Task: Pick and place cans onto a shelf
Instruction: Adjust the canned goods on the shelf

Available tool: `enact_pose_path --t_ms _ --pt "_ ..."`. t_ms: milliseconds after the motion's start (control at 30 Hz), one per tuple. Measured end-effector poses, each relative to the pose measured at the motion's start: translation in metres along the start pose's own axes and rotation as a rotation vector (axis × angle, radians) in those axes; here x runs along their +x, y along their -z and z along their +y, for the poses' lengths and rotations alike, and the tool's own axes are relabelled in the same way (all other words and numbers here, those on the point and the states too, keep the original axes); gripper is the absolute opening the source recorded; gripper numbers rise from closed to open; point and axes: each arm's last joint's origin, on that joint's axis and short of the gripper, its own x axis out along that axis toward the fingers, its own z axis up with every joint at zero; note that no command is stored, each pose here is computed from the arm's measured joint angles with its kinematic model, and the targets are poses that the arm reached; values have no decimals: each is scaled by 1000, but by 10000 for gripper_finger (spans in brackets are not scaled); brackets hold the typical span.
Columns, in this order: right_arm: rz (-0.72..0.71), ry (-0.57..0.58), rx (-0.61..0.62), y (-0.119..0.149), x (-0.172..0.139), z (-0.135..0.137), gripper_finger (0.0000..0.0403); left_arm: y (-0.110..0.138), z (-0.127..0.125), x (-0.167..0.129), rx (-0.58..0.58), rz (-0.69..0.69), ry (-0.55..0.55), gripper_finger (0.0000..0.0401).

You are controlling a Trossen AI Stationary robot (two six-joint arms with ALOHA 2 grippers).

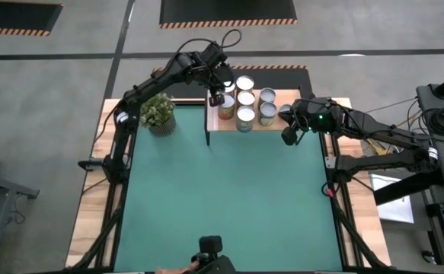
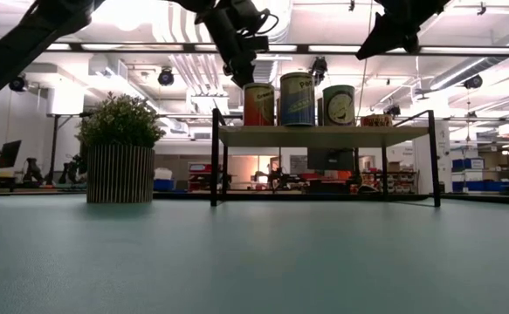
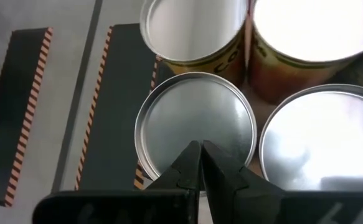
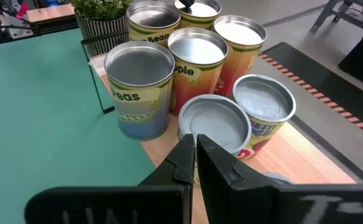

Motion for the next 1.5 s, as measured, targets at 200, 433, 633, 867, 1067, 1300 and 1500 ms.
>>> enact_pose_path --t_ms 200,433,633,867,1067,1300,1500 --pt "-1 0 0 0 0 0 9 -2 -7 0 4 9 16 0" --pt "-1 0 0 0 0 0 9 -3 -11 -1 -10 19 26 0" --pt "-1 0 0 0 0 0 9 -2 -14 -1 -28 30 34 0" --pt "-1 0 0 0 0 0 9 -2 -16 -2 -49 42 42 0" --pt "-1 0 0 0 0 0 9 -3 -22 -3 -51 53 54 0" --pt "-1 0 0 0 0 0 9 -4 -26 -5 -53 57 61 0" --pt "0 -8 -1 0 0 0 9 -5 -30 -8 -50 61 69 0"
